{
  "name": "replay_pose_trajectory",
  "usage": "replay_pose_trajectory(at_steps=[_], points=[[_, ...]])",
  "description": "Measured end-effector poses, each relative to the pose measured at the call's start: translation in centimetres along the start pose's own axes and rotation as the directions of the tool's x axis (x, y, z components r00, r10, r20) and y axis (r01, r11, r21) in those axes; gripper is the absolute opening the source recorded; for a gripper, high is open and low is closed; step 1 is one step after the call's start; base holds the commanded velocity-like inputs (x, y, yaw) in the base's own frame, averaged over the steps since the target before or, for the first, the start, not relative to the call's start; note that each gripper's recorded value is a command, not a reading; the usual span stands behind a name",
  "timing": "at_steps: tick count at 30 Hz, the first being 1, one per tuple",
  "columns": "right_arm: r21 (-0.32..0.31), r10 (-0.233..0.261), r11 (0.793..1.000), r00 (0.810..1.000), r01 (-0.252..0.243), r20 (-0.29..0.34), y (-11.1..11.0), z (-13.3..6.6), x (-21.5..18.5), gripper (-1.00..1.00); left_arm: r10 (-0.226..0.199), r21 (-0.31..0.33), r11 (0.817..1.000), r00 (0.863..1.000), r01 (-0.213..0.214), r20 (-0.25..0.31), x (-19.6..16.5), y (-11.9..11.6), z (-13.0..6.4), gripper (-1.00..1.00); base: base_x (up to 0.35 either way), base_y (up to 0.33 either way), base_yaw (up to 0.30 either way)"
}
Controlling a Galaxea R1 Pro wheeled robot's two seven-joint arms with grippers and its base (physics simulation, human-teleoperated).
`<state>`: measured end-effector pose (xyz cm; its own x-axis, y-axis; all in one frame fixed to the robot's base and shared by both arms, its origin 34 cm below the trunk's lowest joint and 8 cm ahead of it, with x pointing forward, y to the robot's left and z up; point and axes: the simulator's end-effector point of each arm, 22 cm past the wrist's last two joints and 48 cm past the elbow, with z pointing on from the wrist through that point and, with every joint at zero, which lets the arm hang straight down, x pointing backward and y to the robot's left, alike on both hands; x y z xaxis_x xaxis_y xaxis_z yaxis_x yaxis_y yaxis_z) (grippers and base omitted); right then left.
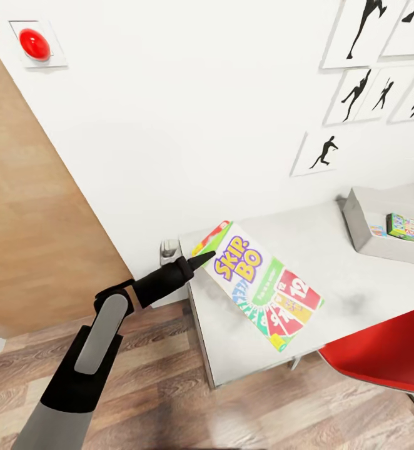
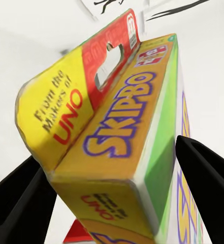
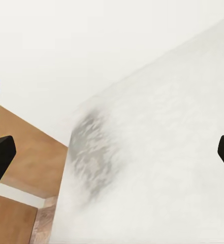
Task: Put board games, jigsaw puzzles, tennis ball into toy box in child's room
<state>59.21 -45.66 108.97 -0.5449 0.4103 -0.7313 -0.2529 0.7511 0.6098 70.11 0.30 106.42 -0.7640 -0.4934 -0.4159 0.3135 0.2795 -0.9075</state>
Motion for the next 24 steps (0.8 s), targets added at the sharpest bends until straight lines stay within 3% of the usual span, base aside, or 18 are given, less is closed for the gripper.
replay_pose_trajectory(at_steps=[18, 24], points=[[-0.006, -0.020, 1.000, 0.999, 0.021, 0.028, 0.8, -0.9, -1.2, 1.00, 0.031, 0.015, 0.999, 0.999, -0.031, 0.024, -1.1, -1.9, -0.5, -1.00, -0.016, -0.001, 0.000], [-0.008, -0.028, 1.000, 0.999, 0.028, 0.036, 1.1, -1.2, -1.6, 1.00, 0.024, 0.008, 1.000, 0.998, -0.025, 0.059, -2.1, -1.9, -1.2, -1.00, -0.001, 0.000, 0.000]])
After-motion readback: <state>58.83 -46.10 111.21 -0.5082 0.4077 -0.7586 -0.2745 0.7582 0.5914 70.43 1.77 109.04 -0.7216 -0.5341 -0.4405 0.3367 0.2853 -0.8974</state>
